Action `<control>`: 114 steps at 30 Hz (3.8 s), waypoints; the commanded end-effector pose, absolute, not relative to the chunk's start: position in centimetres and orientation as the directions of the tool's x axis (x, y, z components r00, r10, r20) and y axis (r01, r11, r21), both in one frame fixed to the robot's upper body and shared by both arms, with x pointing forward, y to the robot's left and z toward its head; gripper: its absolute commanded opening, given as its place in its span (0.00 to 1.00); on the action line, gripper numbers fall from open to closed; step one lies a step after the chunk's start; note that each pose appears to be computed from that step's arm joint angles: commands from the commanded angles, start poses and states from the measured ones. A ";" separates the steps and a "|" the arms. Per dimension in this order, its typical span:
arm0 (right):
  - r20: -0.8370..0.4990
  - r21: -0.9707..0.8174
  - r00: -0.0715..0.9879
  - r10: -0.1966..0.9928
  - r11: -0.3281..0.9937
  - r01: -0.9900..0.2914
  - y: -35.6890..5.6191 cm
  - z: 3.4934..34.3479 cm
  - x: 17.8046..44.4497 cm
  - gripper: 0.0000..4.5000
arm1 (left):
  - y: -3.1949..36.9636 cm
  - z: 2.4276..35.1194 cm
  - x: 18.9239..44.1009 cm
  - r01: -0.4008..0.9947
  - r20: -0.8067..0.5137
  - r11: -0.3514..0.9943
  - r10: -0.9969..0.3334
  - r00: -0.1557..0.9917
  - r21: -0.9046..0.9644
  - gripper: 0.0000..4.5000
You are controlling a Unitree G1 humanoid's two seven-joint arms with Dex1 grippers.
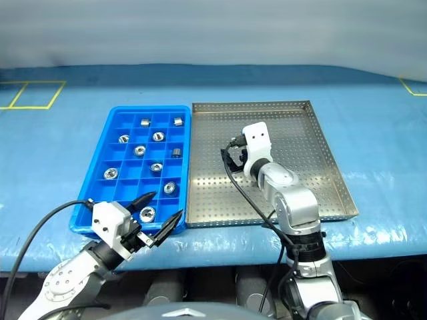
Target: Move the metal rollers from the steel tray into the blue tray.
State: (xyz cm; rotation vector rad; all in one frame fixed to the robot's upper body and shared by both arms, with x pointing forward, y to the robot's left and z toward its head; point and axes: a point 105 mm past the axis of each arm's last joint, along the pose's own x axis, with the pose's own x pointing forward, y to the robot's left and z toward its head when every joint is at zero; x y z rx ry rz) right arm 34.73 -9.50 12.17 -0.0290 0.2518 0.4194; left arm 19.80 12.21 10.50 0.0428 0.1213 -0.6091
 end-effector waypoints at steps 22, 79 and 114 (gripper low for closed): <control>-0.383 0.107 0.866 0.322 0.946 -0.304 -11.2 6.9 32.5 0.40 | 11.2 10.9 20.8 0.661 -0.113 0.750 -0.657 0.745 0.000 1.00; -0.232 0.130 0.364 0.902 0.400 -0.908 9.9 10.7 30.9 0.40 | 15.9 12.4 13.8 0.102 -0.087 0.994 -0.099 0.991 0.027 1.00; -0.100 0.033 0.644 0.759 0.649 -0.760 0.0 15.1 31.9 1.00 | 17.8 13.9 21.3 0.284 0.005 0.950 -0.287 0.958 0.126 1.00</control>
